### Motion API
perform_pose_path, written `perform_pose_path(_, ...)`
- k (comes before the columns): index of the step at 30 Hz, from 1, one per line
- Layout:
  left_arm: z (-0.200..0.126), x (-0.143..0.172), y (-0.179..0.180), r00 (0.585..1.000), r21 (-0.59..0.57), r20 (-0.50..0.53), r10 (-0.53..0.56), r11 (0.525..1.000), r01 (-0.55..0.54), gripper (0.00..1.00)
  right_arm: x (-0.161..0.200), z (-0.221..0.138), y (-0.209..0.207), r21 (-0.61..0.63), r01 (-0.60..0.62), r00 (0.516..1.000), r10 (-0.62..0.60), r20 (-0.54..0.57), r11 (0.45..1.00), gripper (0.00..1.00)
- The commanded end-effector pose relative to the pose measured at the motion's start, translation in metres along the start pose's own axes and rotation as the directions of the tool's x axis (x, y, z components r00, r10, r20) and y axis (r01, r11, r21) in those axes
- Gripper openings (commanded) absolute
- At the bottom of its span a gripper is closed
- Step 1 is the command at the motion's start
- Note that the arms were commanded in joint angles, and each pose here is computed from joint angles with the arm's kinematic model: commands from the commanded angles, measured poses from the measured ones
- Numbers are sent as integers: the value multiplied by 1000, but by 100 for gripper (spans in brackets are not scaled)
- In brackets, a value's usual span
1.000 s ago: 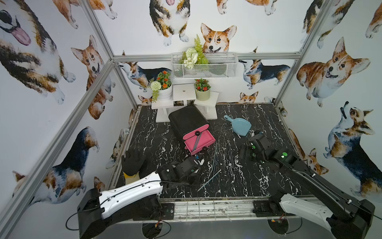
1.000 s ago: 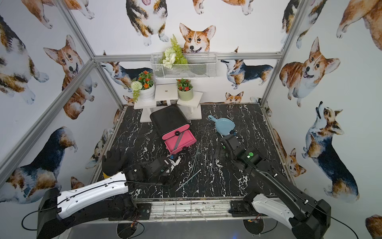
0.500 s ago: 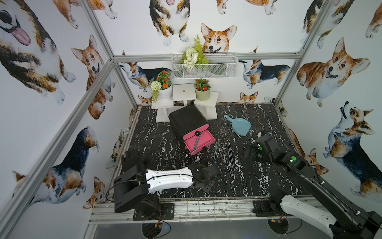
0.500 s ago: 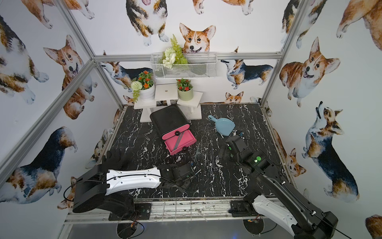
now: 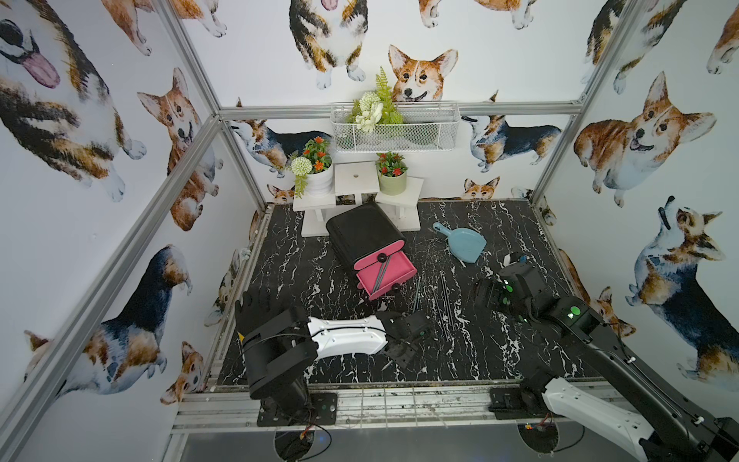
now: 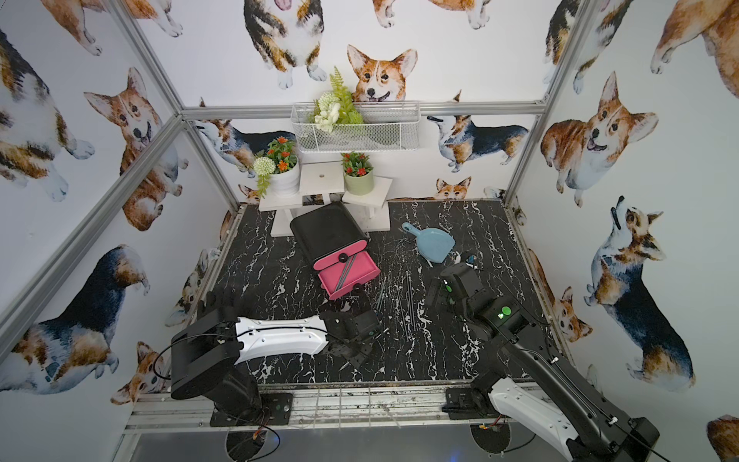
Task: Please place the pencils in the drawer according to their color
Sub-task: Pick up the pencil from the center of the board.
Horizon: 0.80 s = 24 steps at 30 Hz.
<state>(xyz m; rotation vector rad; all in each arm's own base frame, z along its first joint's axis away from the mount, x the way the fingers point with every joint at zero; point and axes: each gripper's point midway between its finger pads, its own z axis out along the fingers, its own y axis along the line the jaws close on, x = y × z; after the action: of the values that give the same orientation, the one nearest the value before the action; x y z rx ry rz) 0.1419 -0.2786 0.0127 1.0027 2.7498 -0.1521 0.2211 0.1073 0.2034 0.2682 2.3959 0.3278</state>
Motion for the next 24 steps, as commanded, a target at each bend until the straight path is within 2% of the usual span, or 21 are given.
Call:
perform_pose_path(1,4,12,-8,998,60,-61,-20,998,24,24,-5,-4,-6,29,7,1000,-8,23,1000,95)
perform_pose_path(3,4,13,-8,997,65,-68,-24,997,28,19,-6,-6,-6,31,7,1000,-8,31,999,100)
perform_pose_path(8,9,17,-5,994,56,-99,-36,998,41,0,-11,-11,-9,39,9,998,-11,56,999,100)
perform_pose_path(15,4,13,3,993,29,-95,-66,997,69,0,-16,-16,-10,44,16,997,-20,76,999,100)
perform_pose_path(20,-47,-13,7,992,52,13,-123,991,122,0,-16,-16,-11,51,27,997,-31,77,998,100)
perform_pose_path(24,-91,-26,14,976,104,51,-212,973,206,0,-19,-17,-10,50,31,996,-35,83,998,100)
